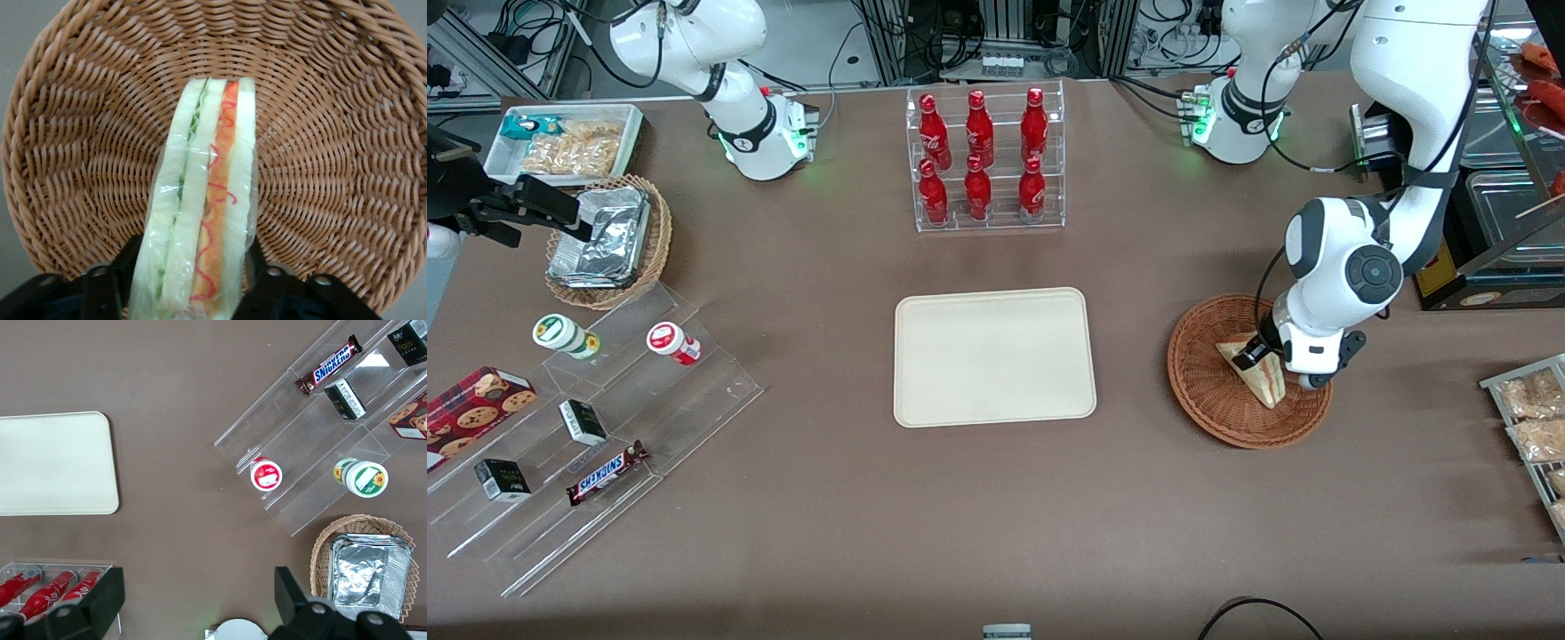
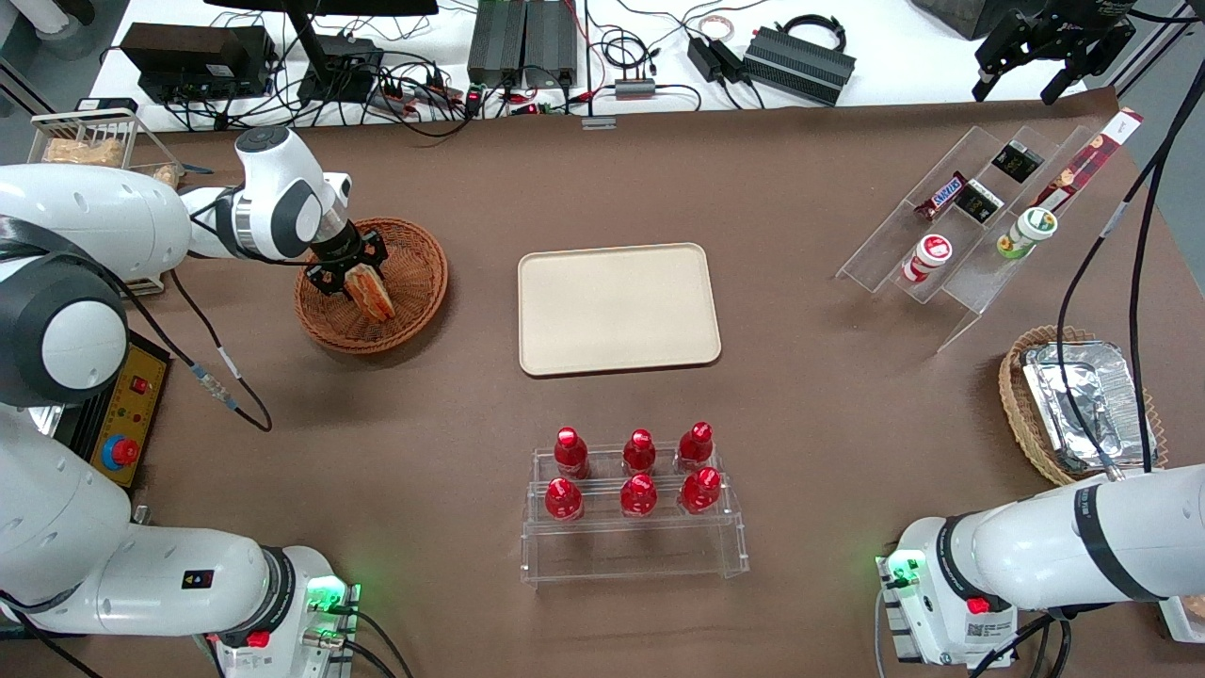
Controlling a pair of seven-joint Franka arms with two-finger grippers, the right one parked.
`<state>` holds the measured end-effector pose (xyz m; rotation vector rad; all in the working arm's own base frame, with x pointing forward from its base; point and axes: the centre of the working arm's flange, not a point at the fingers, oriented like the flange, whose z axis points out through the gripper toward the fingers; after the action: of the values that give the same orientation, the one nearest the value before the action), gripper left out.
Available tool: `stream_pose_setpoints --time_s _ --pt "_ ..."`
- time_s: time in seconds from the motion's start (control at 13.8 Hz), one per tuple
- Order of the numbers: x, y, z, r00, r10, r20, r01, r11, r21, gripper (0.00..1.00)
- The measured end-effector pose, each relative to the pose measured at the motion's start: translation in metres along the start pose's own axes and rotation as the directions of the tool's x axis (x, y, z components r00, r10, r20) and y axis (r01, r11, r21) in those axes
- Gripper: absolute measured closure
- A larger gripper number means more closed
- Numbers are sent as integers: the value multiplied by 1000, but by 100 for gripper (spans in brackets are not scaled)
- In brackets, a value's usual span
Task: Place sandwich from basket to tray
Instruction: 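Lower the left gripper around the wrapped sandwich and close it, then lift the sandwich and carry it with the left gripper over the tray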
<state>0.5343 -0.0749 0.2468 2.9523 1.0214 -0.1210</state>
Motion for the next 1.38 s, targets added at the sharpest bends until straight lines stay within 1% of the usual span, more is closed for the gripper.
stream_pose_setpoints --time_s 0.15,0.22,0.36,0.51,0.58,0.73,0.8,1.02,1.09,1.23,1.38 --pt "0 1 -4 997 79 8 -79 997 7 58" --pt "1 2 -10 993 112 25 -113 993 18 67" --pt "5 11 -38 985 156 80 -160 986 53 81" --pt "4 28 -79 971 203 129 -213 974 75 82" --pt "-3 39 -96 963 229 140 -241 967 77 85" --pt "-26 62 -110 946 293 141 -305 950 66 85" --pt "-42 74 -110 932 334 144 -345 937 61 85" --pt "-101 118 -105 874 462 151 -474 879 55 85" --pt "-120 133 -104 860 487 153 -499 866 48 85" --pt "-150 164 -101 847 510 148 -521 853 44 85" --pt "-172 196 -94 844 520 129 -530 847 50 85"
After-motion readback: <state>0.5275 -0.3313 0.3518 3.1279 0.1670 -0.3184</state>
